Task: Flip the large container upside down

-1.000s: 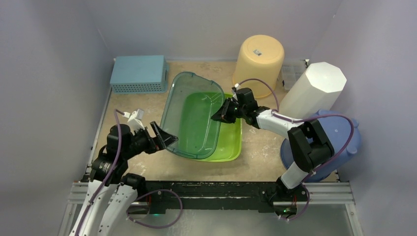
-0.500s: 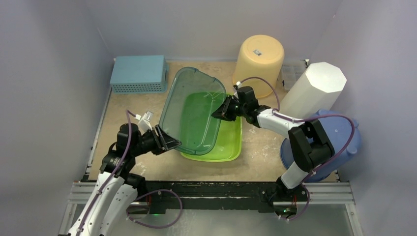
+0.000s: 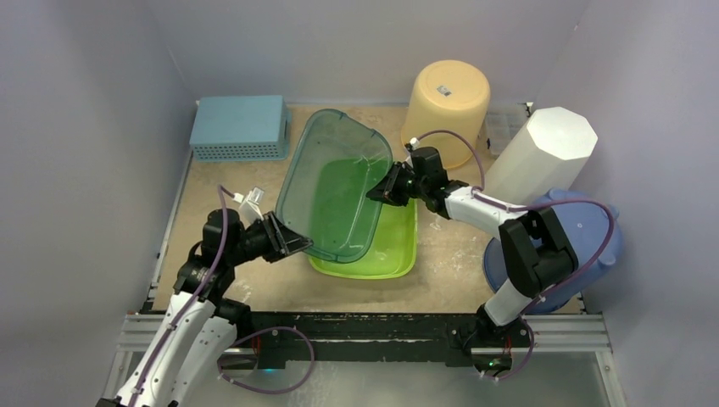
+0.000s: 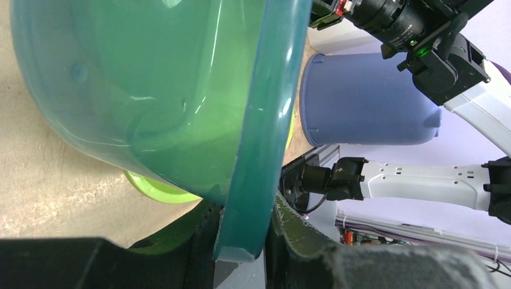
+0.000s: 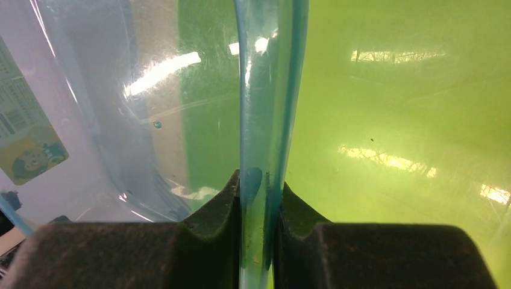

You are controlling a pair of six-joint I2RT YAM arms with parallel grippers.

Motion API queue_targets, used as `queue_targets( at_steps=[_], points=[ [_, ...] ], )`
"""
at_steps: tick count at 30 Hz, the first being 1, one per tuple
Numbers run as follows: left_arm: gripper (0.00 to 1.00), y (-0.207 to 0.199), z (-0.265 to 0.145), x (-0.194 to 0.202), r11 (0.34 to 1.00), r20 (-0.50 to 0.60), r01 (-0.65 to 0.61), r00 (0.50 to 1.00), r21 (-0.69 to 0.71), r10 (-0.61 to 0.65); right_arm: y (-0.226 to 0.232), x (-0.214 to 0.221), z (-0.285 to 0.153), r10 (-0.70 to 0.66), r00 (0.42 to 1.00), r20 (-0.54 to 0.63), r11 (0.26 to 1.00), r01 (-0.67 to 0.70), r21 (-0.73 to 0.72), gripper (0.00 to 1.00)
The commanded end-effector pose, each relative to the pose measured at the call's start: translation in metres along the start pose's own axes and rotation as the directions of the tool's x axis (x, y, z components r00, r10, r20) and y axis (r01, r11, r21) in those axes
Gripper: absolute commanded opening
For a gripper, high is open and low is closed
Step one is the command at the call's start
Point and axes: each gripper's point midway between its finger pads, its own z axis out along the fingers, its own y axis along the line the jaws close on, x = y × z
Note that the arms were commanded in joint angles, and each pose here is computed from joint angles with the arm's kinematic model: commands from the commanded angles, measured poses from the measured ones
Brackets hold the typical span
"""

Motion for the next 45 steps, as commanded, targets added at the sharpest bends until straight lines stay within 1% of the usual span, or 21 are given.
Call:
queue_targets(
  at_steps=[1,3,5,9,12,16,18,20,24,30,34,36,37,40,42,45],
  points=[
    [0.0,-0.044,-0.014,-0.052,0.985,0.207,-0.171,0.965,0.037,0.16,0.057,0.007,-0.023,-0.133,0.991,-0.029,0.976,0.125,-0.179,0.19],
    [0.0,-0.049,-0.02,-0.062,0.977,0.243,-0.211,0.948,0.005,0.203,0.058,0.009,-0.026,-0.132,0.99,-0.04,0.975,0.122,-0.186,0.27],
    [0.0,-0.053,-0.024,-0.07,0.973,0.274,-0.228,0.935,-0.016,0.224,0.06,0.009,-0.028,-0.129,0.991,-0.04,0.975,0.12,-0.185,0.38],
    [0.0,-0.058,-0.028,-0.083,0.97,0.321,-0.241,0.916,-0.041,0.241,0.066,0.007,-0.033,-0.137,0.99,-0.032,0.973,0.129,-0.192,0.45],
    [0.0,-0.059,-0.03,-0.09,0.968,0.347,-0.244,0.904,-0.061,0.25,0.067,0.006,-0.034,-0.137,0.99,-0.031,0.973,0.129,-0.191,0.49],
    [0.0,-0.064,-0.038,-0.1,0.96,0.392,-0.263,0.877,-0.091,0.278,0.069,0.005,-0.038,-0.144,0.989,-0.023,0.972,0.138,-0.188,0.6],
    [0.0,-0.065,-0.043,-0.106,0.957,0.413,-0.268,0.863,-0.114,0.291,0.07,0.004,-0.04,-0.147,0.989,-0.01,0.972,0.142,-0.185,0.69],
    [0.0,-0.067,-0.046,-0.11,0.953,0.423,-0.275,0.854,-0.128,0.303,0.071,0.003,-0.041,-0.145,0.989,-0.003,0.973,0.142,-0.181,0.74],
    [0.0,-0.072,-0.052,-0.116,0.948,0.451,-0.284,0.834,-0.142,0.318,0.07,0.002,-0.041,-0.146,0.989,-0.008,0.974,0.142,-0.176,0.78],
    [0.0,-0.093,-0.067,-0.129,0.935,0.508,-0.326,0.786,-0.142,0.351,0.062,0.001,-0.043,-0.159,0.987,0.01,0.978,0.159,-0.131,0.79],
    [0.0,-0.1,-0.066,-0.133,0.926,0.491,-0.347,0.787,-0.148,0.374,0.054,0.0,-0.046,-0.168,0.986,0.019,0.982,0.169,-0.085,0.8],
    [0.0,-0.104,-0.068,-0.135,0.92,0.487,-0.361,0.782,-0.155,0.389,0.053,-0.004,-0.049,-0.192,0.981,0.041,0.979,0.194,-0.065,0.8],
    [0.0,-0.106,-0.068,-0.136,0.915,0.48,-0.371,0.781,-0.159,0.4,0.052,-0.011,-0.051,-0.2,0.977,0.072,0.978,0.203,-0.042,0.81],
    [0.0,-0.103,-0.066,-0.135,0.907,0.44,-0.378,0.794,-0.185,0.42,0.034,-0.024,-0.047,-0.233,0.965,0.118,0.972,0.227,0.066,0.87],
    [0.0,-0.097,-0.063,-0.134,0.906,0.415,-0.371,0.805,-0.206,0.424,0.023,-0.026,-0.039,-0.263,0.96,0.092,0.961,0.254,0.106,0.88],
    [0.0,-0.087,-0.064,-0.131,0.901,0.396,-0.359,0.811,-0.242,0.43,0.017,-0.026,-0.021,-0.301,0.953,0.032,0.948,0.296,0.112,0.88]
  ],
)
